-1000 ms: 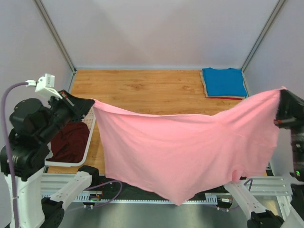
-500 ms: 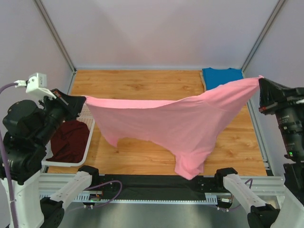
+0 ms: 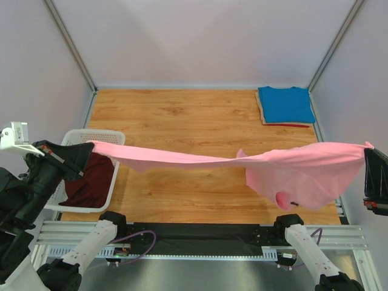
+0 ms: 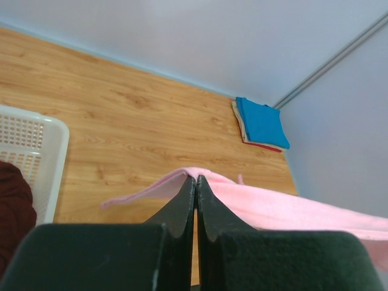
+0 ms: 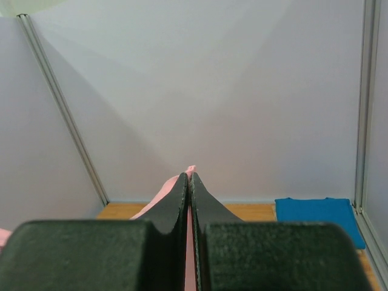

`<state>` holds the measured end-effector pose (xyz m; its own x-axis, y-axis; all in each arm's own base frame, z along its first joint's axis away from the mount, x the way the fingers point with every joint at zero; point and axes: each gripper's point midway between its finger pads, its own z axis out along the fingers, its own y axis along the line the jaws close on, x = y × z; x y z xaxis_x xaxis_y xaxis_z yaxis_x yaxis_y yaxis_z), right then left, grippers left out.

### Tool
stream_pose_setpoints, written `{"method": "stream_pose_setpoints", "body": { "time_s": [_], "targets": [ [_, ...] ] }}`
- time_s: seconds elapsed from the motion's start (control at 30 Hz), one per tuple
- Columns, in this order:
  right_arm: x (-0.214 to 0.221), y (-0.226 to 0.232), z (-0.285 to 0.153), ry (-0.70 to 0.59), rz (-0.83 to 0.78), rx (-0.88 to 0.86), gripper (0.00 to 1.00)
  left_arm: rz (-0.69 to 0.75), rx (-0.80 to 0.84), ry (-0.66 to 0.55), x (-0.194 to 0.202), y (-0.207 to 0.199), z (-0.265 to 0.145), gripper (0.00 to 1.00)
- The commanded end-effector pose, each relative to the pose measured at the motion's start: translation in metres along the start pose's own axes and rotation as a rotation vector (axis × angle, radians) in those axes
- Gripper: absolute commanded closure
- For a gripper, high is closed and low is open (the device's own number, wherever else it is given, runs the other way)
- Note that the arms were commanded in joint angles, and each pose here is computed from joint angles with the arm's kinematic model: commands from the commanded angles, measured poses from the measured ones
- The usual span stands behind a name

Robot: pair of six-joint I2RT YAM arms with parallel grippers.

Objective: Fold and stack the t-shirts
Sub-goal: Flatten the tshirt out

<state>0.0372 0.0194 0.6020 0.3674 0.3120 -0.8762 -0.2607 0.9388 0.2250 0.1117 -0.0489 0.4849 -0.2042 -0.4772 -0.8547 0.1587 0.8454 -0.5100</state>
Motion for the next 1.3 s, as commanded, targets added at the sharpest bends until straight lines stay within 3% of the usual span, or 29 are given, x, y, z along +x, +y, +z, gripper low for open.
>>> {"method": "stream_pose_setpoints", "body": {
  "time_s": [0.0,0.13,0.2,0.3,0.47,0.63,0.67,0.7,0.8,0.87,0.9,1.1,1.27],
  "targets": [
    [0.018,-0.003,-0.002,0.075,0.029,0.020,1.00,-0.026,-0.009,0.059,0.011,0.000,0.002,1.00],
    [0.028,-0.011,0.031,0.049,-0.002,0.031,1.00,-0.039,-0.077,0.179,0.032,0.011,0.047,1.00],
    [0.054,-0.027,0.060,0.088,-0.027,0.081,1.00,-0.031,-0.119,0.213,0.040,0.019,0.069,1.00],
    [0.064,-0.029,0.110,0.060,-0.064,0.052,1.00,0.013,-0.241,0.192,0.041,0.045,0.111,1.00],
    [0.152,-0.049,0.202,0.165,-0.107,0.035,1.00,0.133,-0.417,0.228,0.053,0.088,0.189,1.00],
    [0.266,-0.066,0.272,0.262,-0.126,-0.043,1.00,0.063,-0.484,0.302,0.082,0.135,0.270,1.00],
    [0.272,-0.065,0.285,0.235,-0.131,-0.064,1.00,0.042,-0.500,0.331,0.092,0.152,0.293,1.00],
    [0.307,-0.069,0.298,0.289,-0.125,-0.086,1.00,0.037,-0.508,0.343,0.096,0.161,0.304,1.00],
    [0.362,-0.076,0.327,0.347,-0.110,-0.121,1.00,0.042,-0.509,0.369,0.106,0.188,0.345,1.00],
    [0.375,-0.081,0.343,0.339,-0.110,-0.118,1.00,0.042,-0.483,0.372,0.112,0.200,0.374,1.00],
    [0.399,-0.089,0.348,0.369,-0.108,-0.103,1.00,0.043,-0.469,0.374,0.115,0.203,0.383,1.00],
    [0.443,-0.101,0.370,0.391,-0.117,-0.102,1.00,0.023,-0.444,0.403,0.133,0.224,0.420,1.00],
    [0.439,-0.103,0.375,0.429,-0.103,-0.077,1.00,0.040,-0.397,0.392,0.117,0.208,0.413,1.00]
  ]
}}
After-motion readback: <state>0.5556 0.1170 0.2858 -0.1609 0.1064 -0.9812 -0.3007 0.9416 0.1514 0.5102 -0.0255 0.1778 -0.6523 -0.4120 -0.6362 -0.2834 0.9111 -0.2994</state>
